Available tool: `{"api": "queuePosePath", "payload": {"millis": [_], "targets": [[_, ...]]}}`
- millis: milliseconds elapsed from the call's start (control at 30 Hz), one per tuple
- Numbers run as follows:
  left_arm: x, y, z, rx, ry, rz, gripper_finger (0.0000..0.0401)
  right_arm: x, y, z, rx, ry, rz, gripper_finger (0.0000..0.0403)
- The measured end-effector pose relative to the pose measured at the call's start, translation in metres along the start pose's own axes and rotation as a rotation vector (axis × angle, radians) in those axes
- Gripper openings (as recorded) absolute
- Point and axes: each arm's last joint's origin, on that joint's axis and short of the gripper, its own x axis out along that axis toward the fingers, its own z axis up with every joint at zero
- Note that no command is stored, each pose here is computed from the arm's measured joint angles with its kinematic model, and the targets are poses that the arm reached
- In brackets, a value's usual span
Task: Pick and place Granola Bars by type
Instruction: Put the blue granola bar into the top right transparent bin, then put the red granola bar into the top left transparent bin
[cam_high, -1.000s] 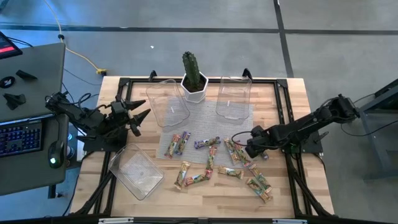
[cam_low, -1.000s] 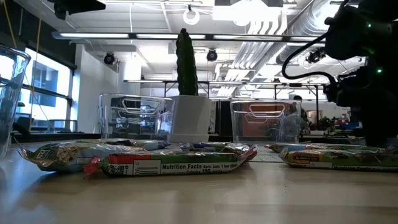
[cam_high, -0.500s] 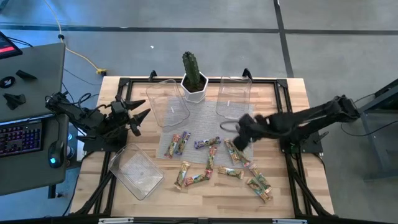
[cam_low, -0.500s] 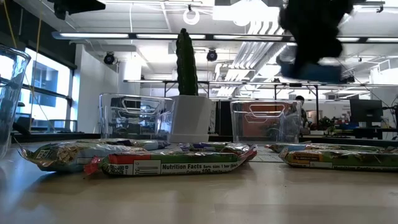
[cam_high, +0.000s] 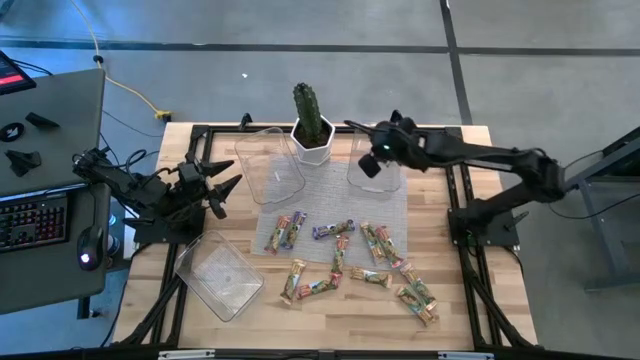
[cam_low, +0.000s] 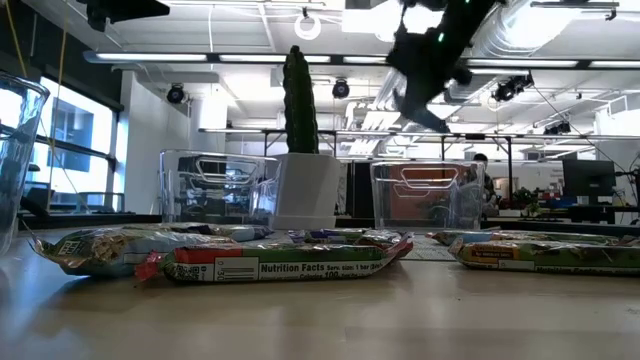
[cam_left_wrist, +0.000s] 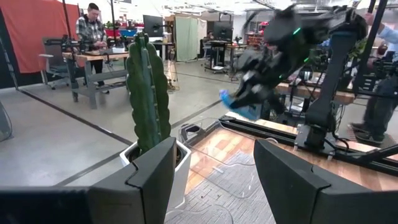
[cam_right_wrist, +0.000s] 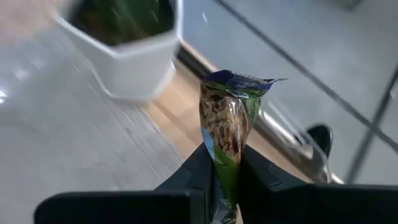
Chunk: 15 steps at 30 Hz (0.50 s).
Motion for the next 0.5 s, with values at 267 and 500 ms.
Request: {"api": "queuePosePath", "payload": {"millis": [267,500], "targets": [[0.0,0.0,-0.001,0.007,0.004,0.0,0.0211,0.079,0.003,-0.019,-0.076,0.245,-0.066,0.0064],[0.0,0.0,-0.001,0.008,0.004,-0.001,0.0211,0.113,0.004,-0.034,-0.099,0.349,-0.092,0.009]]}}
